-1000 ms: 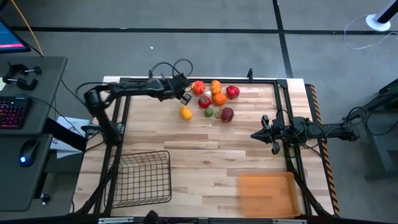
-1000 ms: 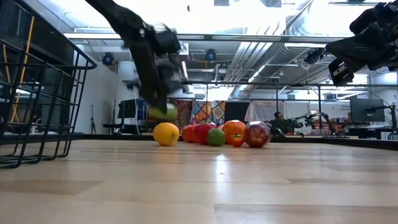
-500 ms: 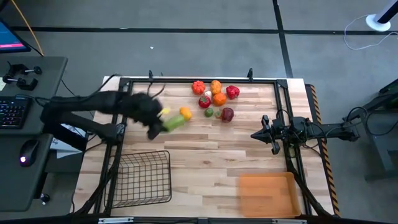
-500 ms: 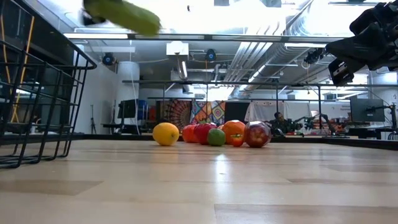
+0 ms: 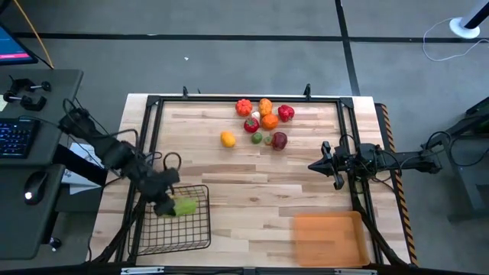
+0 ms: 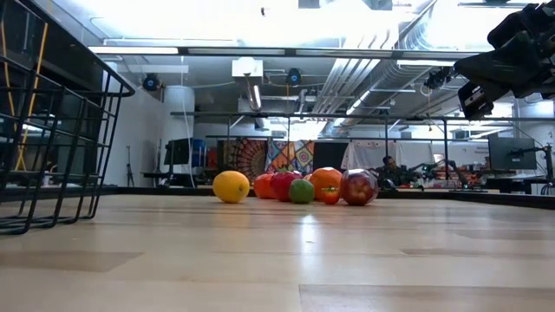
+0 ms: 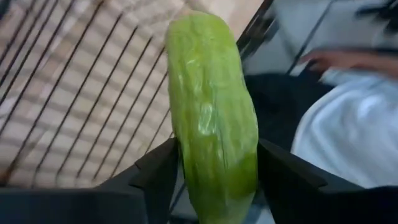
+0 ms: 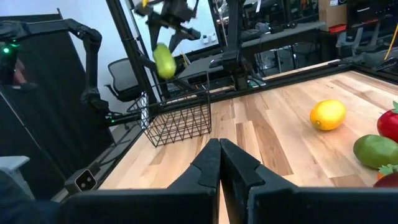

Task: Sort produce into baskets
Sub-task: Put the green cucumber into the black wire basket, then put the red apple into the orange bin

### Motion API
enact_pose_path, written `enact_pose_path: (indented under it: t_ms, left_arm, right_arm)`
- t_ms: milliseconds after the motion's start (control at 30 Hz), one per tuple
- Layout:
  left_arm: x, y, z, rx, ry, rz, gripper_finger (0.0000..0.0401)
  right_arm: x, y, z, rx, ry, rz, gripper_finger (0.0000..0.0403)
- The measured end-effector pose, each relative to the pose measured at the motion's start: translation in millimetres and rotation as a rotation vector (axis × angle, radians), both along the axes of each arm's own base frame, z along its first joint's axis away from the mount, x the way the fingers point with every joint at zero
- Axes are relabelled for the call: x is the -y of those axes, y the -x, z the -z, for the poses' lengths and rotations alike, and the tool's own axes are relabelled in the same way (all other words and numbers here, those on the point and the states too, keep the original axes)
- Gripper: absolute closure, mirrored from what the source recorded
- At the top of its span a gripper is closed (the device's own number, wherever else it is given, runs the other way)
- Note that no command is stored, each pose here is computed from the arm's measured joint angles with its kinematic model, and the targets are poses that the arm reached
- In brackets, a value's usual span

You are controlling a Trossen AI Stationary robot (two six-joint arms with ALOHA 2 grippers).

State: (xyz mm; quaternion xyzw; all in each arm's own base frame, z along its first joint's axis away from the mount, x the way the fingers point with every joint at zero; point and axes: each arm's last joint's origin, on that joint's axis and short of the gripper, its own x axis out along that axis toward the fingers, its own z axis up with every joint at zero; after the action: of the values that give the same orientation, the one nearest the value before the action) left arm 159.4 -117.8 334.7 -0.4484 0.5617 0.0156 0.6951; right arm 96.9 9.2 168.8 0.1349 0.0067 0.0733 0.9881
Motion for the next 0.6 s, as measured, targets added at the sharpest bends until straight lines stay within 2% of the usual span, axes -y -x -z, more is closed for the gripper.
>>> enact_pose_path:
  t_ms: [133, 333, 467, 533, 600]
  left_arm:
    - [2, 3, 8, -0.067, -0.034, 0.161, 0.0166]
    - [-5, 4, 5, 0.077, -0.127, 0.318, 0.0136]
    - [-20, -5, 1, 0.254, -0.358, 0.301, 0.0134]
    - [-31, -14, -2, 0.339, -0.500, 0.246, 0.0133]
    - [-45, -26, -7, 0.423, -0.637, 0.139, 0.0133]
  right_arm:
    - [0, 0, 0, 0.000, 0.001, 0.000, 0.0402]
    - [0, 0, 0, 0.000, 0.000, 0.000, 0.0402]
    - [0, 0, 0, 0.000, 0.000, 0.000, 0.0402]
    - [0, 0, 0, 0.000, 0.001, 0.000, 0.0402]
    - [0, 0, 0, 0.000, 0.000, 0.000, 0.0402]
